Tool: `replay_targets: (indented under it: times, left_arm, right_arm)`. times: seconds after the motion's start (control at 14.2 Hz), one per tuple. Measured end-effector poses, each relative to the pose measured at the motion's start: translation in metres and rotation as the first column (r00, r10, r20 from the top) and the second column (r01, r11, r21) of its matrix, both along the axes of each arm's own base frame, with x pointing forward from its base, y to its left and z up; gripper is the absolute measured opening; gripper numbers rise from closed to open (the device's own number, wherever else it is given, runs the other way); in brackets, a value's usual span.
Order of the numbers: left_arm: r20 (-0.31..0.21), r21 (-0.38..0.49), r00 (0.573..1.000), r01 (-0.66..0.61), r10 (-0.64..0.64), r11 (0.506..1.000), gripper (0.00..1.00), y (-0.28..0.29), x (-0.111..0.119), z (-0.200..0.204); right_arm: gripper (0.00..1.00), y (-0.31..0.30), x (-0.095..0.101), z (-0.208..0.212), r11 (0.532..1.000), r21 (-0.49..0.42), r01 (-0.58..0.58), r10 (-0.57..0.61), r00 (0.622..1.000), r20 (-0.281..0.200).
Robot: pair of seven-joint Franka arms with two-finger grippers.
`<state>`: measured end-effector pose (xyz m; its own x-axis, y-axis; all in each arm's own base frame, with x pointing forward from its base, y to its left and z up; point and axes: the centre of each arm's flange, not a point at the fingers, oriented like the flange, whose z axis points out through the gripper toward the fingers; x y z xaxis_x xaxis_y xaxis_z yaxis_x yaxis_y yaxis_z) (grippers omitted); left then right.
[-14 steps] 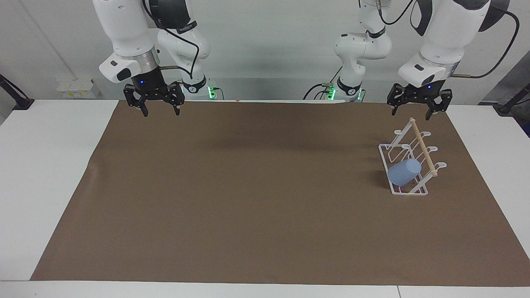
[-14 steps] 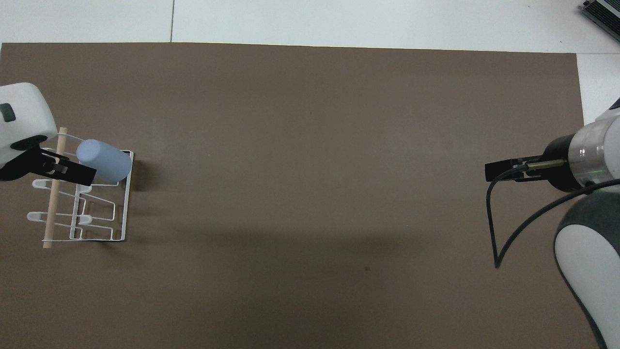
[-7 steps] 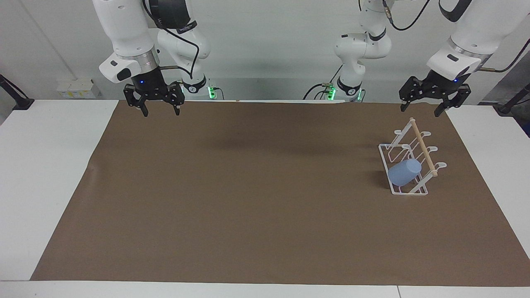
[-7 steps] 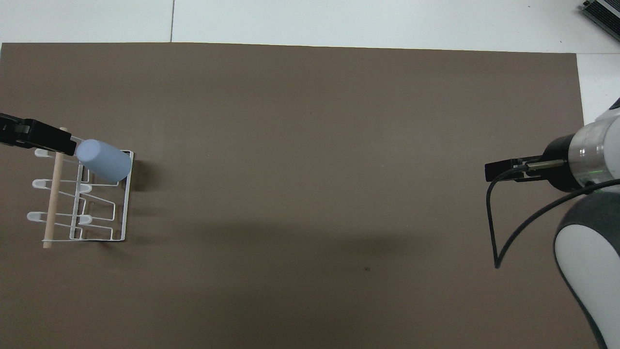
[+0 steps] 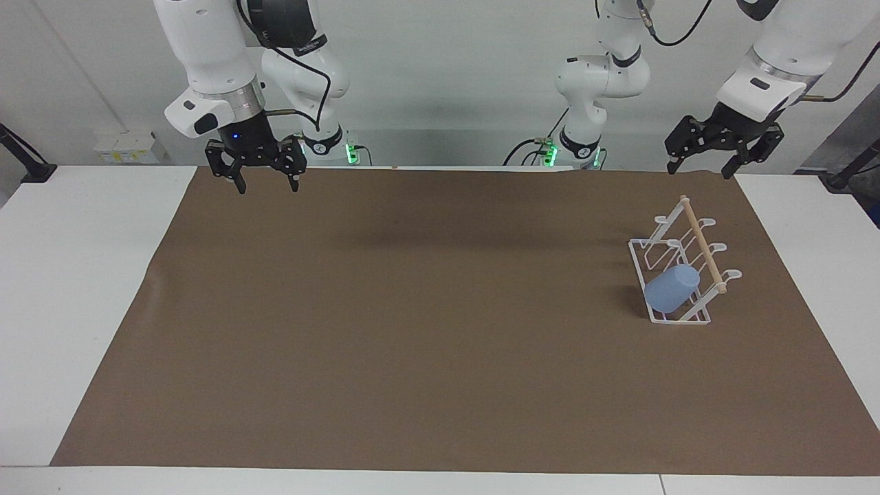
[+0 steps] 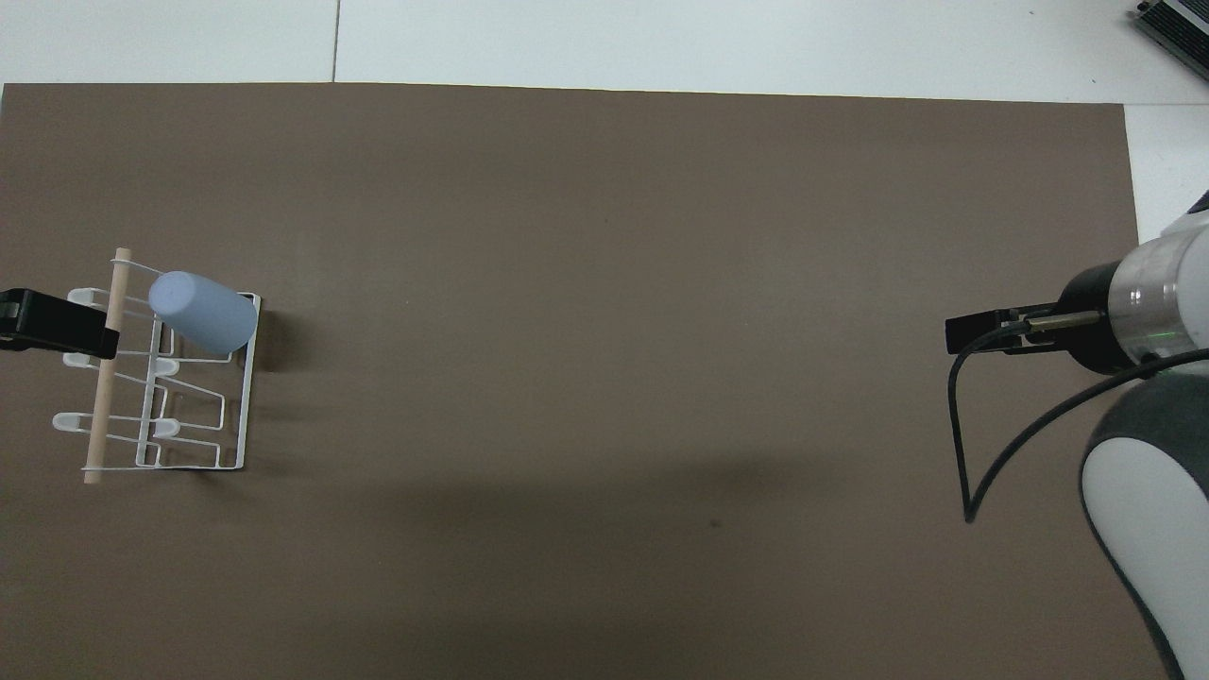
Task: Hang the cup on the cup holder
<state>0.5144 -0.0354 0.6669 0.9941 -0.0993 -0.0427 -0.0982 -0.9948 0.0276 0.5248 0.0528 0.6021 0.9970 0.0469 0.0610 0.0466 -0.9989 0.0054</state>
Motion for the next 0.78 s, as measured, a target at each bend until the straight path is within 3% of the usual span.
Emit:
replay_targets:
  times: [0.28,0.78]
  left_arm:
    - [0.037,-0.007,0.999,-0.019,0.019,1.000,1.00,0.000,-0.001,-0.005]
    - [0.036,-0.005,0.999,-0.026,0.027,1.000,1.00,-0.001,0.011,-0.013]
  right_arm:
    - [1.00,0.000,0.000,0.000,1.000,0.000,0.000,0.000,1.000,0.000]
    - [1.00,0.000,0.000,0.000,1.000,0.000,0.000,0.000,1.000,0.000]
